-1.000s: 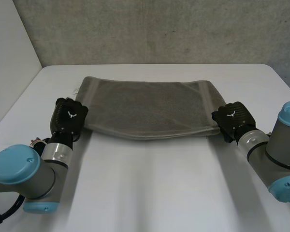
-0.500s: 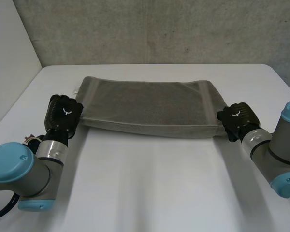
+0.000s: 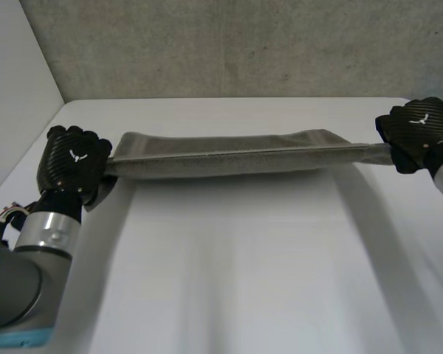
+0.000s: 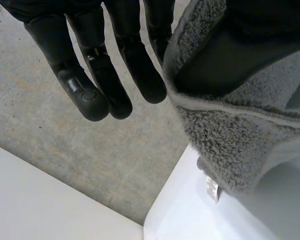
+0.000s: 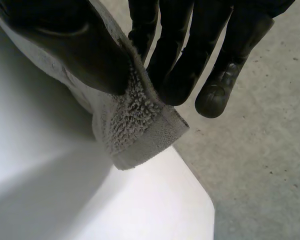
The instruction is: Fold the towel.
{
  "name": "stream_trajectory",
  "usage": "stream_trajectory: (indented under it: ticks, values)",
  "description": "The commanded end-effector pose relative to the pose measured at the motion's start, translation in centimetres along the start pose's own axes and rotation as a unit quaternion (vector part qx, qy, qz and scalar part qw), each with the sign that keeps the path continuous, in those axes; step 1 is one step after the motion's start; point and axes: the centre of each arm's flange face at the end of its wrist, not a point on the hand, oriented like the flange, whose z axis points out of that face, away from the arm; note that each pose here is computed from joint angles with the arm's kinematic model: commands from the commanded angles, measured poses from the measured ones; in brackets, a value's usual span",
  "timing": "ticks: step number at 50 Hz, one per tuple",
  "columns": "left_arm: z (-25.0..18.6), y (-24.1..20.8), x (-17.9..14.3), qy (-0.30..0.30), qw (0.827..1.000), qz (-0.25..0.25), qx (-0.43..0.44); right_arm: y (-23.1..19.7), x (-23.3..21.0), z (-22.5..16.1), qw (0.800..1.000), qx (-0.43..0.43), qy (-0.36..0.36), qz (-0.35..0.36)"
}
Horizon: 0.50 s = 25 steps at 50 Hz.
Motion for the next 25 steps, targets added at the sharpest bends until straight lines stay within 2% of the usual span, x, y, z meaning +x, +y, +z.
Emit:
stream_trajectory:
  ticks: [1,6,8,15,20,25]
  values:
    - [-3.6,-1.8,-1.5,0.018,1.0,-0.01,-0.023,0.4,0.4,-4.1,0.997,-0.062,-0.055,-0.007]
    - [-5.2,-3.3,-3.4,0.006,0.999,-0.018,-0.03,0.0,1.0,-5.7,0.995,-0.067,-0.061,-0.041]
    - [-5.7,-3.7,-3.9,0.008,0.999,-0.036,-0.033,-0.1,1.2,-5.9,0.995,-0.064,-0.061,-0.049]
    - [-5.1,-3.3,-3.3,0.043,0.997,-0.06,-0.019,-0.3,1.5,-5.5,0.995,-0.051,-0.059,-0.058]
    - [-3.4,-0.9,-0.9,0.09,0.994,-0.064,-0.025,1.6,1.2,-2.9,0.995,-0.051,-0.068,-0.057]
    - [-0.5,0.9,0.4,0.09,0.994,-0.063,-0.017,3.8,0.9,1.1,0.994,-0.059,-0.076,-0.053]
